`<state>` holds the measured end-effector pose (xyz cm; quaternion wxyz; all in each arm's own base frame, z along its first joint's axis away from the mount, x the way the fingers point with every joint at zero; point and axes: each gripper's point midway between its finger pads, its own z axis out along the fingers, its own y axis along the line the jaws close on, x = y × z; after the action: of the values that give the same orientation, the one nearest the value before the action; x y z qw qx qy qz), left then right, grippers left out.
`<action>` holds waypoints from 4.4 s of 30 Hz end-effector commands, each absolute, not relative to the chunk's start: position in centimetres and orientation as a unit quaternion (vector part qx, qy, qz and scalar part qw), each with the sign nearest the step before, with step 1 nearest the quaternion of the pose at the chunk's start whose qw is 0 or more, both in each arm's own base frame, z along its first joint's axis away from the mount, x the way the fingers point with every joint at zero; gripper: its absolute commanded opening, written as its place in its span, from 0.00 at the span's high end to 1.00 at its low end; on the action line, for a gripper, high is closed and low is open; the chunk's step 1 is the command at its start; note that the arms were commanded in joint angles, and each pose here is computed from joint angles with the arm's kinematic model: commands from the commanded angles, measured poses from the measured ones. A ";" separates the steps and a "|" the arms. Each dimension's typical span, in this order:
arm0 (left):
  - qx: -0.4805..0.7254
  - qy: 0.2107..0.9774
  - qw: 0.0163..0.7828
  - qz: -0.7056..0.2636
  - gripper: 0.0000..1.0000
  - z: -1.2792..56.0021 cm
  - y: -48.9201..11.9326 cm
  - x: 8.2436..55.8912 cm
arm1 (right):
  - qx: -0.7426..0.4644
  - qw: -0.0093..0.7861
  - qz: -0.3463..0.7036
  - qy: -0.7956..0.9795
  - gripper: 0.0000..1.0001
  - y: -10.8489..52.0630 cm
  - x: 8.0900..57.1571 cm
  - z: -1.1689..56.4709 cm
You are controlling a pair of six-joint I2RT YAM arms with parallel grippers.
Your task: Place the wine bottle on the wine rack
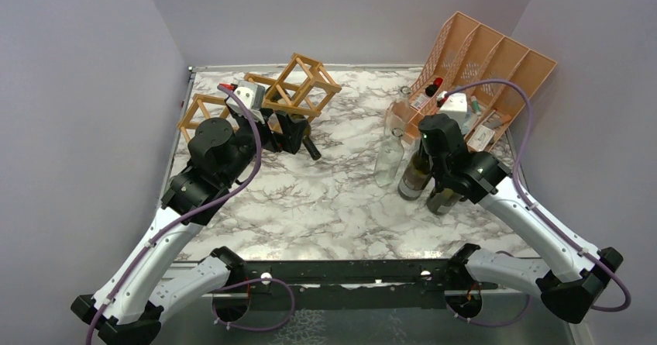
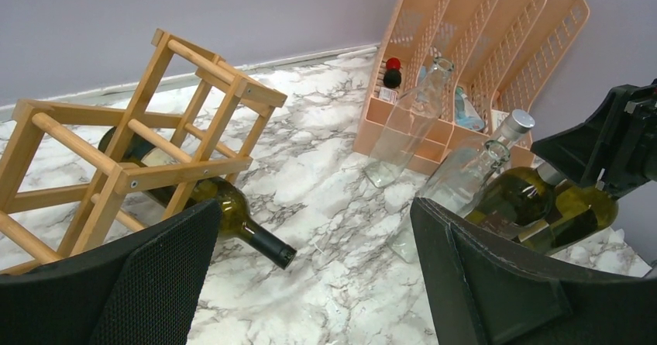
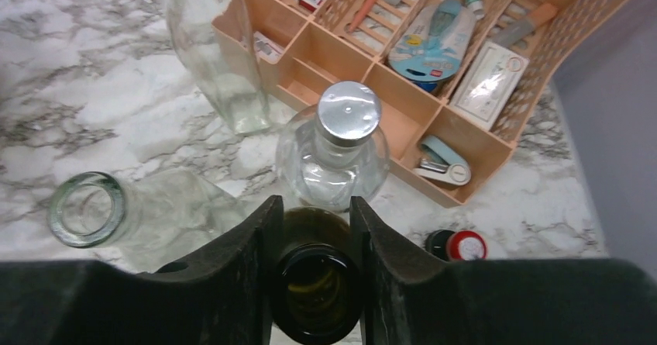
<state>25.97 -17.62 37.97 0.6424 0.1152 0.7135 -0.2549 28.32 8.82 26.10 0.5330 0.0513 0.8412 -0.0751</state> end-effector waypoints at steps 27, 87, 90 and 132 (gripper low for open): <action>0.273 0.636 0.607 -0.390 0.01 31.0 -25.1 23.7 | -0.251 0.498 0.269 0.785 0.99 21.8 22.7 33.7; 0.391 0.542 0.670 -0.323 1.00 27.3 -29.5 27.4 | -0.304 0.509 0.412 0.692 0.73 29.6 24.2 41.7; 0.413 0.513 0.698 -0.282 1.00 28.7 -29.1 28.0 | -0.296 0.502 0.391 0.712 0.46 28.5 23.9 40.7; 0.699 0.053 0.673 0.236 1.00 38.9 -31.3 32.4 | -0.276 0.409 0.271 0.826 0.36 23.0 22.1 30.4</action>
<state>33.22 -30.84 33.36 0.6375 0.7368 0.1156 0.1932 22.22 21.93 30.64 0.4154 -0.2728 0.8317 0.2477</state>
